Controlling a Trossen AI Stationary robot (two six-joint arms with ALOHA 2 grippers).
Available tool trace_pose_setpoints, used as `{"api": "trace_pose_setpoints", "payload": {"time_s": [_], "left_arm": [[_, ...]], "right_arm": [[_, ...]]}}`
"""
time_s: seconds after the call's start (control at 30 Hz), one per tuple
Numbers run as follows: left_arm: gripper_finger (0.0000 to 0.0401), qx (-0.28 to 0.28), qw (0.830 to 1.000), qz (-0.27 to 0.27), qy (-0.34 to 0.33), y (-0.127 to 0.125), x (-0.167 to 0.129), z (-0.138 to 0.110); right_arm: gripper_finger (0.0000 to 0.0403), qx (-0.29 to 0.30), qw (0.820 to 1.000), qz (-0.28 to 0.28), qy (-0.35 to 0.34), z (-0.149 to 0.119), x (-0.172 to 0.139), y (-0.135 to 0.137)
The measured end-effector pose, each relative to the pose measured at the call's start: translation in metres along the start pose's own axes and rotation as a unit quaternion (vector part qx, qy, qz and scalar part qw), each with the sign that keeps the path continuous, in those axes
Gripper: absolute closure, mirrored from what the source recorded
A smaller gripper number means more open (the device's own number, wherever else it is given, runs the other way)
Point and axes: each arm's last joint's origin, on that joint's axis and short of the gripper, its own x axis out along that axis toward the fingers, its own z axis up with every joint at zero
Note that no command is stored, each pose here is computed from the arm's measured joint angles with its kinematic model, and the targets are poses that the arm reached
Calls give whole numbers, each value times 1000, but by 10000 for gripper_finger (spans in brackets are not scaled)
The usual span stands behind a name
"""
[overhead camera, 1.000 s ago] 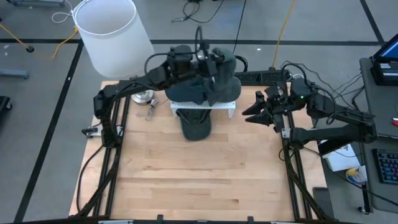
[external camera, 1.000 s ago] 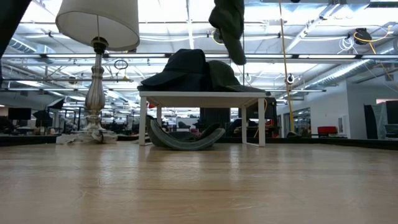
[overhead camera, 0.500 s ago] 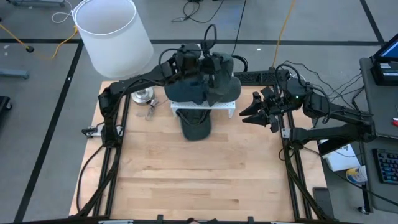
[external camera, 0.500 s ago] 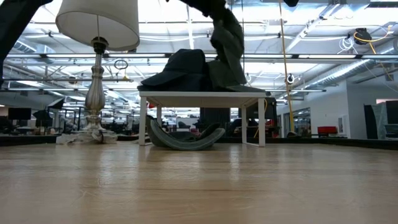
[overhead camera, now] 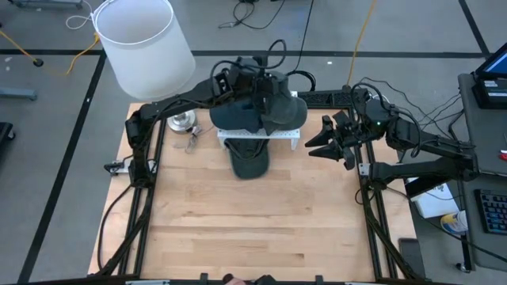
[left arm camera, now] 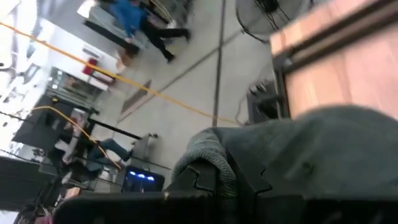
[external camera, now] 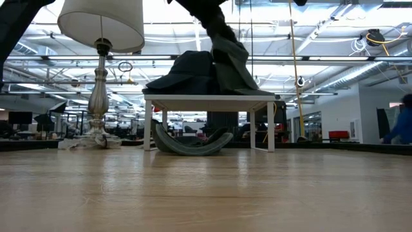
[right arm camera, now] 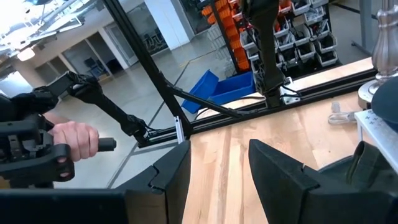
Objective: Pick & Place hat
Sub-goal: Stack the right black cap on the black cap on the shelf
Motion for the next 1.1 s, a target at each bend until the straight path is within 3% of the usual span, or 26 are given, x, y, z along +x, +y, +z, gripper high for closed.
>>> {"api": "trace_pose_setpoints", "payload": {"time_s": [0.17, 0.5, 0.87, 1.1], "left_arm": [[386, 23, 999, -24, 26, -9, 7, -6], [386, 4, 997, -25, 75, -28, 33, -18], [386, 18, 994, -35, 102, -32, 35, -25], [385, 29, 987, -84, 137, -41, 42, -39]], "right_arm": [[248, -26, 1000, 0, 0, 0, 0, 0], [248, -29, 1000, 0, 0, 0, 0, 0], [248, -29, 1000, 0, 0, 0, 0, 0], [248, -21, 1000, 0, 0, 0, 0, 0]]}}
